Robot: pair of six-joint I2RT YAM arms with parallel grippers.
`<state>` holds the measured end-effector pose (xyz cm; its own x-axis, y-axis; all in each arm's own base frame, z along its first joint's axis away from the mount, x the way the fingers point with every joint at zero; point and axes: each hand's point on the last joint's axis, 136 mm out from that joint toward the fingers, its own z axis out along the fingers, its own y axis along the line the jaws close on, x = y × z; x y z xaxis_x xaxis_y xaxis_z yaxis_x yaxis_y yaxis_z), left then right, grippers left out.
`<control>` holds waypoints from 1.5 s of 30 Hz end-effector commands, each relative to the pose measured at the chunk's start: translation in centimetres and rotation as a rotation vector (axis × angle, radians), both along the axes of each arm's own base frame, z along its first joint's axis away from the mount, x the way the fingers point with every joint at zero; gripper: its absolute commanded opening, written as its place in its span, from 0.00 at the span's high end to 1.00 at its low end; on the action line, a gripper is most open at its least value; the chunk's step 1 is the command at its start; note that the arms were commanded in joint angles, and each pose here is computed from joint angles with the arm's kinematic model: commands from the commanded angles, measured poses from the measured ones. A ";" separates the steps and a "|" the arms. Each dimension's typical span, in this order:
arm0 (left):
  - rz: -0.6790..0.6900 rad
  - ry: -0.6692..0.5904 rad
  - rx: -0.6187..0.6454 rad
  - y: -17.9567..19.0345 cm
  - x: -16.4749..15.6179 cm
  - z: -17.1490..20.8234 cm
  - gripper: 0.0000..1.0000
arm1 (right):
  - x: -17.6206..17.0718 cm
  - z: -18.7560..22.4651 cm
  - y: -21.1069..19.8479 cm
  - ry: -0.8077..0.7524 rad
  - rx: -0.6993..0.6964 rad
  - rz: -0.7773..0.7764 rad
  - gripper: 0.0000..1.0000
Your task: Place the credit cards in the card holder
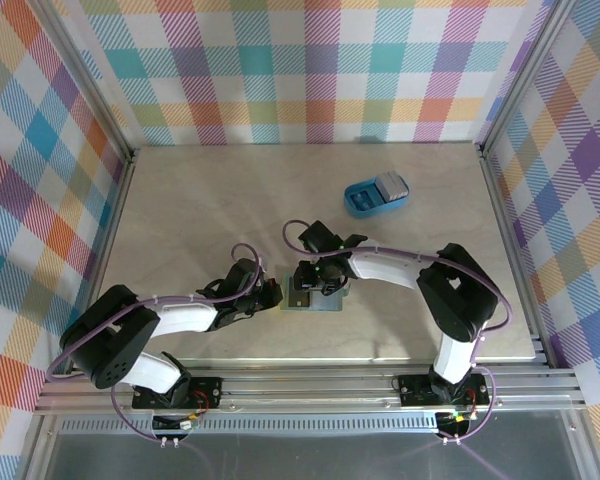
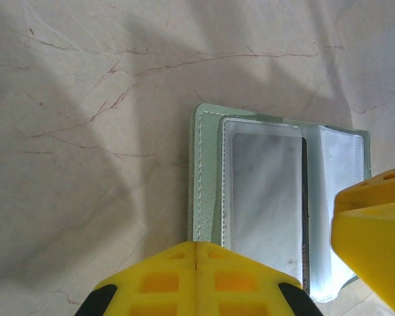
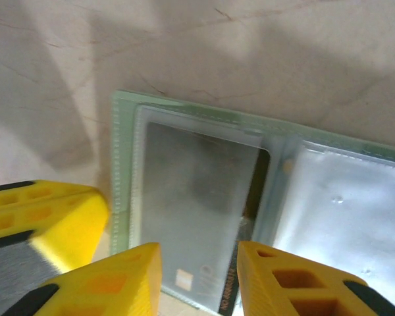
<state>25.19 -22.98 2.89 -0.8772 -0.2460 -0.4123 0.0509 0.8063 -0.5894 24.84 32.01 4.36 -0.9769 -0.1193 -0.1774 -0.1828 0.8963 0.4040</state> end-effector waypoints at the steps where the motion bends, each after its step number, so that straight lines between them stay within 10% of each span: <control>1: -0.007 0.001 0.007 0.1 -0.2 -0.5 0.98 | -0.2 -0.2 -0.1 0.024 -0.034 0.004 0.63; 25: -0.012 0.011 0.030 0.3 -0.3 -2.1 1.00 | -1.0 -0.7 1.9 0.089 0.053 0.065 0.76; 45: -0.017 -0.057 -0.010 0.0 0.2 0.7 0.99 | -0.4 2.7 -2.3 0.028 0.078 -0.064 0.57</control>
<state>25.26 -23.05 2.48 -0.8737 -0.2416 -0.4221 0.0635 0.8038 -0.5915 24.13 30.92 6.03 -0.9899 -0.0670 -0.1251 -0.1199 0.8666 0.4845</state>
